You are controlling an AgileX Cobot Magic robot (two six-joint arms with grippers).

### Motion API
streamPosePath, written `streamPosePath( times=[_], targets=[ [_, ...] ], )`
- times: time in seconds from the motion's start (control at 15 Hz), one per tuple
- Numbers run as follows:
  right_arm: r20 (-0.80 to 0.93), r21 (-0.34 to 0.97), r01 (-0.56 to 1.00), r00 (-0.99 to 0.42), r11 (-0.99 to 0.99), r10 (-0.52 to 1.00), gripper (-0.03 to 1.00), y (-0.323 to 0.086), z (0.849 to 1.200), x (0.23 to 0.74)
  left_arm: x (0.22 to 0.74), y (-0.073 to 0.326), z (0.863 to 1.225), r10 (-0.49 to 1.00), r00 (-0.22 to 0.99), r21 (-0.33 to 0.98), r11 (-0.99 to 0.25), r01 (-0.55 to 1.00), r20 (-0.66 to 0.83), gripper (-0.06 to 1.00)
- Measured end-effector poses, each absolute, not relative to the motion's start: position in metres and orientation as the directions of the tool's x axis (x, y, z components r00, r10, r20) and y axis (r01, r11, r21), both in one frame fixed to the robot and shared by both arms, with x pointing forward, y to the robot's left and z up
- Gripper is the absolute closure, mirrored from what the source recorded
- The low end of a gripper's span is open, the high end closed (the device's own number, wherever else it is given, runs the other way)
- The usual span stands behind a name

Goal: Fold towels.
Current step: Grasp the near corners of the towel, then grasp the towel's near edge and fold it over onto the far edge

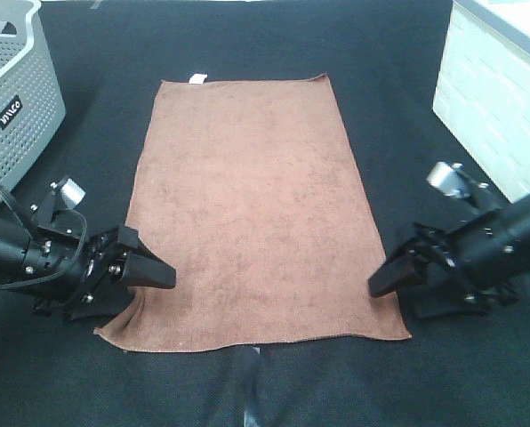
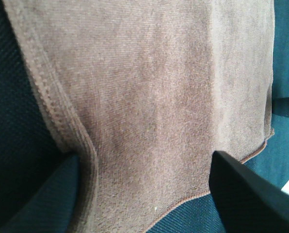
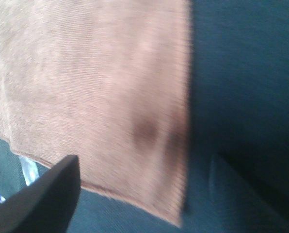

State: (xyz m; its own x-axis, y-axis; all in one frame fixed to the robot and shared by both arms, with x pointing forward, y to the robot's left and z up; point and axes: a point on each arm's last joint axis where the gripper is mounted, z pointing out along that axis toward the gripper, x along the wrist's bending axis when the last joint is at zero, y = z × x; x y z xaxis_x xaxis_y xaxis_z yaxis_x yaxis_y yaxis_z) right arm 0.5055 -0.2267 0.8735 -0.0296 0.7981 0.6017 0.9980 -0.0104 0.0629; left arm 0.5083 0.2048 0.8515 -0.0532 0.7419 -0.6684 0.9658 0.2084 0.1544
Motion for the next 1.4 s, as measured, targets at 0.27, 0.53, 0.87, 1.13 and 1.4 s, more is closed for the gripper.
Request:
streamPosePath(
  times=[0.27, 0.53, 0.87, 1.13, 1.4],
  targets=[
    [0.574, 0.063, 0.998, -0.050, 0.017, 0.818, 0.51, -0.211, 0.869, 0.510, 0.508, 0.208, 0.847, 0.773, -0.061, 0.161, 0.208, 0.965, -0.631, 0.49],
    [0.532, 0.028, 0.998, 0.028, -0.051, 0.846, 0.97, -0.215, 0.864, 0.511, 0.508, 0.211, 0.842, 0.799, -0.065, 0.161, 0.199, 0.967, -0.598, 0.94],
    [0.554, 0.063, 0.996, 0.016, -0.061, 0.832, 0.97, -0.214, 0.889, 0.509, 0.503, 0.211, 0.856, 0.814, -0.017, 0.166, 0.139, 0.976, -0.581, 0.94],
    [0.565, -0.005, 0.999, 0.032, -0.035, 0.825, 0.97, -0.214, 0.894, 0.494, 0.497, 0.212, 0.875, 0.820, 0.022, 0.158, 0.083, 0.984, -0.572, 0.94],
    [0.560, -0.015, 0.999, 0.037, -0.035, 0.828, 0.97, -0.217, 0.898, 0.474, 0.486, 0.214, 0.894, 0.827, 0.078, 0.149, 0.008, 0.989, -0.557, 0.94]
  ],
)
